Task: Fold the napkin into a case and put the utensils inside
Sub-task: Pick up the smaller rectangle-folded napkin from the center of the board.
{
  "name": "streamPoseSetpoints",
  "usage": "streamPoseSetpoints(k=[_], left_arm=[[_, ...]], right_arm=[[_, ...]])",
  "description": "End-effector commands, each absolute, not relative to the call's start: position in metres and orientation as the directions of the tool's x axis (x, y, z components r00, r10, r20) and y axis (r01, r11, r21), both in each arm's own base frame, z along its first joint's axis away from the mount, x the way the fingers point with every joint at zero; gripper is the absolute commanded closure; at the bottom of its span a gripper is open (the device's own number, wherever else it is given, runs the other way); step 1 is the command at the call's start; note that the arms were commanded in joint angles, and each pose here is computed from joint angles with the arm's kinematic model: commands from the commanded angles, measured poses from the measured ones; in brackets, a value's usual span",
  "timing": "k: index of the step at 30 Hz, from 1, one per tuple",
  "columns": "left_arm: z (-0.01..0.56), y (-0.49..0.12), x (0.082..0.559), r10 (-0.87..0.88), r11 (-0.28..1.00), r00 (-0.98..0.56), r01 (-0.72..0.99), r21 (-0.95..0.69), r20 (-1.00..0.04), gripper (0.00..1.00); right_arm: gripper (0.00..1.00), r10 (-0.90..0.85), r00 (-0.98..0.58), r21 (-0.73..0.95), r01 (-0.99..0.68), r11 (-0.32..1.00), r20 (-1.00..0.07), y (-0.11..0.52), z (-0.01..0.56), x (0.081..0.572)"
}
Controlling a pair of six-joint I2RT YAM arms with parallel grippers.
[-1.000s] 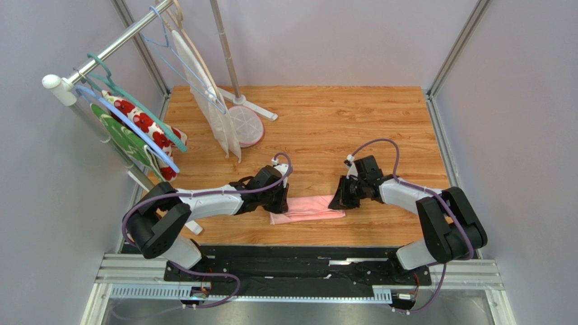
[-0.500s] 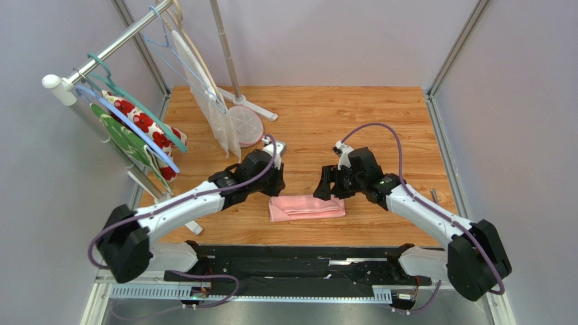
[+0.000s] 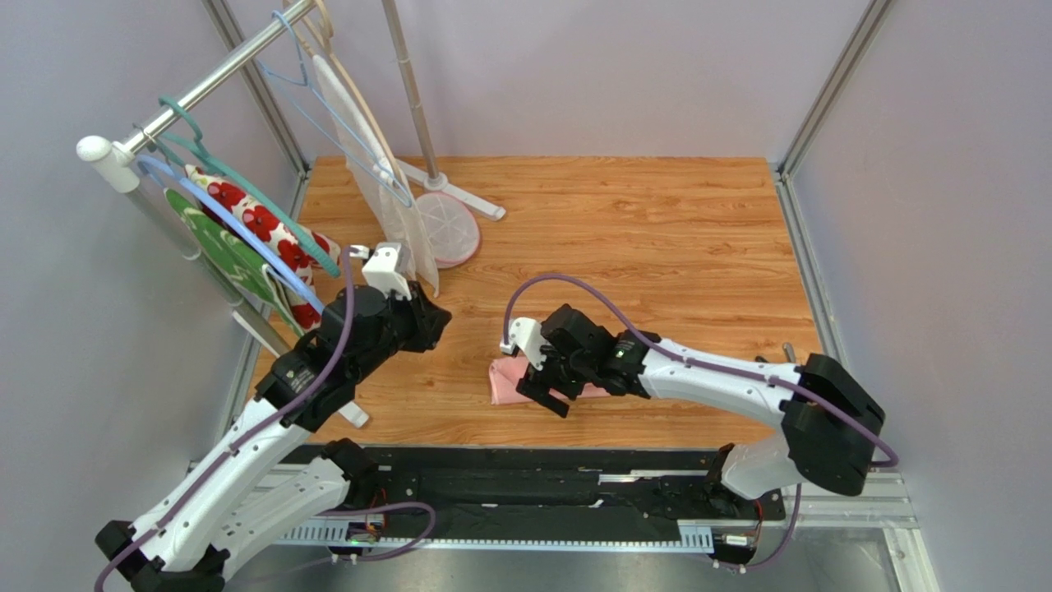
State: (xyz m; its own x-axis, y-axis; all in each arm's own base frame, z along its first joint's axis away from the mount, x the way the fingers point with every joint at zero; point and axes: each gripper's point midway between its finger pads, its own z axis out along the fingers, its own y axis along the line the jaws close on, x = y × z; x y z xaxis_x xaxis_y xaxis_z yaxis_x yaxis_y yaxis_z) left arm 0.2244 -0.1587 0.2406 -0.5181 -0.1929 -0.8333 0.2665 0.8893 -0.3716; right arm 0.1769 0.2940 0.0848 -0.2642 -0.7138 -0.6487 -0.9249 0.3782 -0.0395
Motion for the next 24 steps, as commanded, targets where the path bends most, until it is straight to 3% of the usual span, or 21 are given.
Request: streamPoseSetpoints(k=[1,6,14,24], left_arm=[[0.230,-0.169,0.208,-0.203,0.845,-0.574,0.307,-0.438,-0.793,0.74],[0.230,-0.175,0.201,-0.218,0.814,-0.585,0.333,-0.476,-0.781,0.77],[0.239,-0.173,0.197,-0.243,0.799,-0.560,0.348,-0.490,-0.792,0.77],[0.243,-0.170,0.195,-0.247,0.797,-0.550,0.353,-0.490,-0.798,0.77]], right_arm=[[0.21,-0.838,-0.069,-0.184,-0.963,0.198,-0.541,0.284,0.078,0.190],[0.29,-0.877,-0.007,-0.179,-0.978,0.105,-0.481,0.287,0.069,0.185],[0.38,-0.891,0.003,-0.162,-0.984,0.079,-0.453,0.298,0.052,0.190],[0.42,-0.908,0.007,-0.157,-0.985,0.065,-0.419,0.302,0.037,0.193]])
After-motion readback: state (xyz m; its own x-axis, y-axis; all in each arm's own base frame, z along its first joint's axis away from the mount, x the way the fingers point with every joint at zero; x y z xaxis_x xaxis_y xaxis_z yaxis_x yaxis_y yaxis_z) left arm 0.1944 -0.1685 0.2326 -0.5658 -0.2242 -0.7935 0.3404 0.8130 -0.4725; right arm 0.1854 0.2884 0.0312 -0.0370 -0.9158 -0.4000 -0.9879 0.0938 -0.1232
